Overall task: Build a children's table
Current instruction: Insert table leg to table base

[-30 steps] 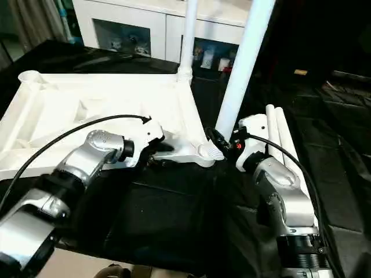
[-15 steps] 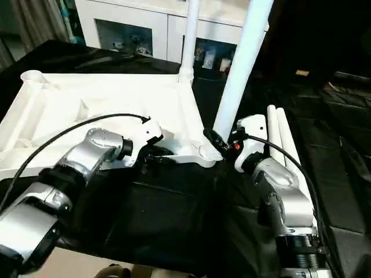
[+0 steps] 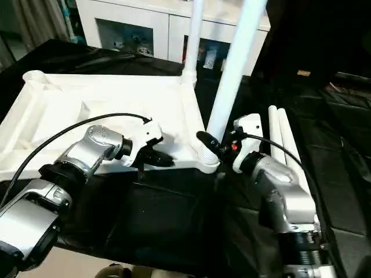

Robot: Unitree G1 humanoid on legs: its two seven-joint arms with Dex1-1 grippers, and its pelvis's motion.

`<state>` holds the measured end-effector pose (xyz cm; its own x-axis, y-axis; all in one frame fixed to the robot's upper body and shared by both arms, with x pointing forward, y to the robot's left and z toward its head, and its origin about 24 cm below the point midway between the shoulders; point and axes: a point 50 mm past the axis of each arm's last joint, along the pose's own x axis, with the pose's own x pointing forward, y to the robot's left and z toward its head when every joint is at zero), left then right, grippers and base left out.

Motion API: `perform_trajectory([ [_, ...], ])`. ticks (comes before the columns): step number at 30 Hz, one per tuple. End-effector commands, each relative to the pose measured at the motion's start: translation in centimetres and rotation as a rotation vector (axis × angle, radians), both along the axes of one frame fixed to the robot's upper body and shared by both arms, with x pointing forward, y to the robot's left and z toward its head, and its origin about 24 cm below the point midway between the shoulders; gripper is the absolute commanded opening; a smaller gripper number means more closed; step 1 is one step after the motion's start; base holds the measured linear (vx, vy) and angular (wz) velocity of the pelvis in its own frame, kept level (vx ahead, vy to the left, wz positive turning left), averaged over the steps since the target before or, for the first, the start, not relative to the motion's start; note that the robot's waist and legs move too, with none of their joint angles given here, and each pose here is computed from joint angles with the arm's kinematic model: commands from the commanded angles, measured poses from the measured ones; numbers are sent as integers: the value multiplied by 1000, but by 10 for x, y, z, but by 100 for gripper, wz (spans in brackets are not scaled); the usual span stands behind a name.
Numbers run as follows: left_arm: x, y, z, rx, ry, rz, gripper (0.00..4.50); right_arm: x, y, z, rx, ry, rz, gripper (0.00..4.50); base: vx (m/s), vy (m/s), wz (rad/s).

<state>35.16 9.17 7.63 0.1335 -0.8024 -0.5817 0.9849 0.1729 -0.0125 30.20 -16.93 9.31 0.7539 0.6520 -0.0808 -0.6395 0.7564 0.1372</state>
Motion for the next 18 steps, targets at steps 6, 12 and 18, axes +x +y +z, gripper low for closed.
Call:
perform_trajectory([
  [6, -13, 8, -16, 79, 26, -72, 0, -7, -3, 0, -42, 31, 51, 186, 0, 0, 0],
  [12, -11, 8, -14, 62, 1, -34, 56, -4, -7, 3, -28, 27, 30, 186, 0, 0, 0],
  [18, -9, 10, -13, 55, -9, -21, 72, -3, -11, 7, -12, 14, 9, 186, 0, 0, 0],
])
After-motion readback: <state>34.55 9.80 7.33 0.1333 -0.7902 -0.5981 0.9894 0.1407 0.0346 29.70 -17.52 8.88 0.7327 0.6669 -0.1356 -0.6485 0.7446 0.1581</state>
